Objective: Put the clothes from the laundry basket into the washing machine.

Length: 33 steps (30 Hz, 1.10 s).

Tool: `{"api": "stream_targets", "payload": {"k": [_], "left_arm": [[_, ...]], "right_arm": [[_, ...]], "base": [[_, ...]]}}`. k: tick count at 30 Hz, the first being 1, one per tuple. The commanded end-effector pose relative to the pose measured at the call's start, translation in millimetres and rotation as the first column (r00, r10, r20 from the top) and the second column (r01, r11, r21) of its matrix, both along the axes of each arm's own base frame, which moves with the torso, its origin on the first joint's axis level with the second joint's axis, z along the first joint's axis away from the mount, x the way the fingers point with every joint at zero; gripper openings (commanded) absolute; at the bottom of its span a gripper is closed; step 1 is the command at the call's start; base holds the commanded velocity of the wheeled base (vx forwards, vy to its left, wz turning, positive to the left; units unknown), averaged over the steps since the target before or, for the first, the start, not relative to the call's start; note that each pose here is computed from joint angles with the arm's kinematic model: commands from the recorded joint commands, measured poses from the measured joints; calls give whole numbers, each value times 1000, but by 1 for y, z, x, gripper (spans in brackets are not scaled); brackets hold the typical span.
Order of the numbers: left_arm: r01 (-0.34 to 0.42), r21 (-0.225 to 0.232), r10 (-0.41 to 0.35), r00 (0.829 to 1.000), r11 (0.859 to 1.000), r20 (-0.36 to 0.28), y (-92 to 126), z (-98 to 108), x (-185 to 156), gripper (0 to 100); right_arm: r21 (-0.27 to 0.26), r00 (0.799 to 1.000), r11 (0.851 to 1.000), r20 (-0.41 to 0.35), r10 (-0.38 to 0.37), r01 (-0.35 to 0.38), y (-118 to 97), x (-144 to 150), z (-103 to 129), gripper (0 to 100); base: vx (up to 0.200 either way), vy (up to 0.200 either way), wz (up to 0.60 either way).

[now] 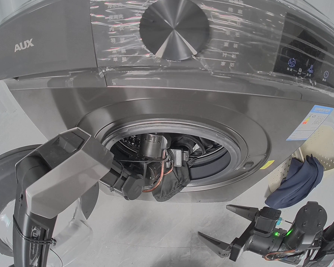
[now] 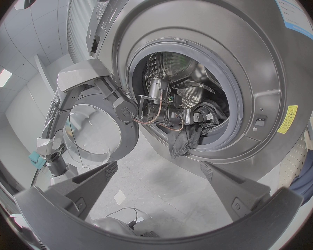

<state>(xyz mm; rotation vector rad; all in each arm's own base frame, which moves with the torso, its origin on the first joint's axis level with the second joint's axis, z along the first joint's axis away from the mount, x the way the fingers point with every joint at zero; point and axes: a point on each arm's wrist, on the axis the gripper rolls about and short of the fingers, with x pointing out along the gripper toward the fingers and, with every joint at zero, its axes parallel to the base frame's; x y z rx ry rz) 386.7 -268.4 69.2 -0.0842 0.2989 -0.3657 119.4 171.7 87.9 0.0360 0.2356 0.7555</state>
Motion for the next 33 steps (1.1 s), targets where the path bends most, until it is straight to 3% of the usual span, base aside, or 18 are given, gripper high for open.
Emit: {"api": "stream_targets", "payload": {"k": [1,2,10,14,15,20,23,28,29,33], "left_arm": [[3,20,-2,1000,1000,-17,1,-11,3,100],[3,24,-3,1000,1000,-19,0,-13,4,0],[2,4,-2,1000,1000,5,-6,-18,14,0],[-15,-54,19,998,998,63,-12,-2,25,0],[-38,-106,49,994,994,103,-13,8,36,0],[-72,-219,116,973,973,199,-13,36,53,0],[-64,-253,126,963,965,236,-12,44,56,0],[-65,-259,131,961,964,245,-13,42,55,0],[-64,-258,129,961,964,244,-14,42,54,100],[-61,-247,117,968,967,223,-16,35,49,100]], "right_arm": [[-1,1000,1000,0,-1,1,0,0,0,100],[-1,1000,1000,0,-1,1,0,0,0,100],[7,1000,1000,4,1,-1,1,1,1,100],[11,1000,1000,7,1,-1,2,1,2,100],[18,1000,1000,13,-2,2,4,3,3,100],[28,1000,1000,19,-2,2,4,3,5,100],[26,1000,1000,18,-2,2,5,3,5,100],[28,1000,1000,19,-2,2,5,4,5,100],[27,1000,1000,18,-2,2,5,4,5,100],[27,1000,1000,18,-2,2,5,4,5,100]], "base": [[0,0,0],[0,0,0],[0,0,0],[0,0,0],[0,0,0],[0,0,0],[0,0,0],[0,0,0],[0,0,0],[0,0,0]]}}
